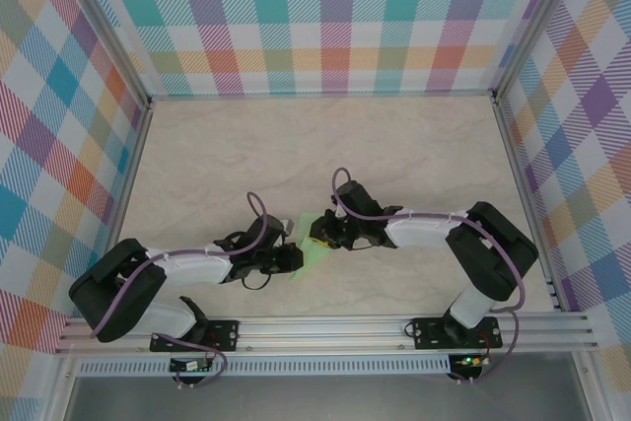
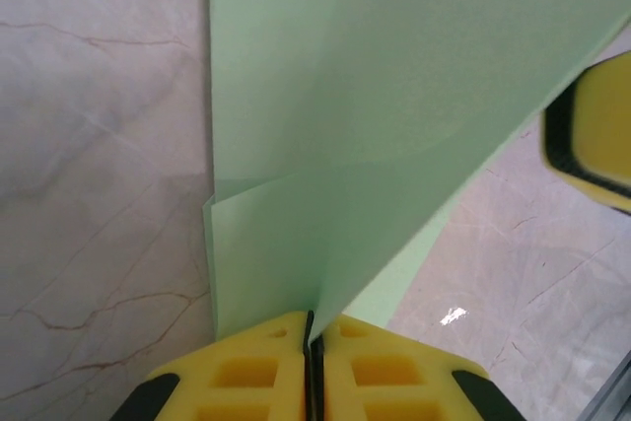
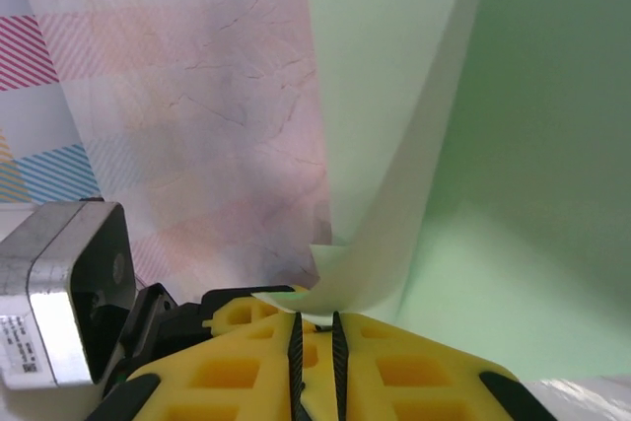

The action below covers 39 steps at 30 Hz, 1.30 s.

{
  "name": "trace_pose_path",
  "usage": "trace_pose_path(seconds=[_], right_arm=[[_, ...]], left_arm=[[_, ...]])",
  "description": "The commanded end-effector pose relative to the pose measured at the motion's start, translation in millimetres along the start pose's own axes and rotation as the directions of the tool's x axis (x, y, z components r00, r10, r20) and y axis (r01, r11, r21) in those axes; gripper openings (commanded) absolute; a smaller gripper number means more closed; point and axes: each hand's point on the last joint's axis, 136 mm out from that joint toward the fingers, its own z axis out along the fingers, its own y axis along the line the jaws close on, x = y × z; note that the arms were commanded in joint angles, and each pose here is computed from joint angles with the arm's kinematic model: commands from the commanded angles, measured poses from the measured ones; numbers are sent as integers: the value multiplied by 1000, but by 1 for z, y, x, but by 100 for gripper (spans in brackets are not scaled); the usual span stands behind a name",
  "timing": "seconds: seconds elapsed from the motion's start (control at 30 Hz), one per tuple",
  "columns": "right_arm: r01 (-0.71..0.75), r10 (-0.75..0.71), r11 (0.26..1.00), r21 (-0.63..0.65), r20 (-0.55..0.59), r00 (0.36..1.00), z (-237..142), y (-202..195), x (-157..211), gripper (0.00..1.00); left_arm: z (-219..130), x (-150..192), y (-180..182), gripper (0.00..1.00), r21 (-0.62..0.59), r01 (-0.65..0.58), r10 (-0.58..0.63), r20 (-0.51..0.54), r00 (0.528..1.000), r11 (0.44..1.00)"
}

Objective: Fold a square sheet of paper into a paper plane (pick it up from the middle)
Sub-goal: Fourth fold the wing at the center of the table.

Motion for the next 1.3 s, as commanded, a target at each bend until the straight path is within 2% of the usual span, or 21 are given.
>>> trace_pose_path(seconds=[0.0, 0.2, 0.37, 0.7, 1.07, 1.27], right_arm=[[1, -2, 996, -94, -12, 1000, 7, 28, -2, 18], [-20, 18, 997, -79, -18, 1000, 16, 23, -3, 18], [-54, 54, 998, -13, 35, 998, 12, 6, -8, 19], [-6, 7, 1000, -24, 34, 999, -4, 4, 6, 20], [-6, 8, 998, -70, 25, 1000, 13, 21, 0, 19], [-30, 32, 998, -60, 35, 999, 22, 14, -5, 19]], left_arm=[[0, 3, 10, 11, 5, 58, -58, -9, 998, 998], [-4, -1, 9, 11, 25, 66, -66, -8, 998, 998], [-6, -4, 4, 11, 53, 52, -51, -22, 998, 997], [-8, -13, -16, 12, 152, 50, -40, -70, 997, 987], [-5, -13, -8, 12, 149, 90, -75, -102, 992, 985], [-6, -14, -8, 12, 161, 99, -82, -107, 991, 982]])
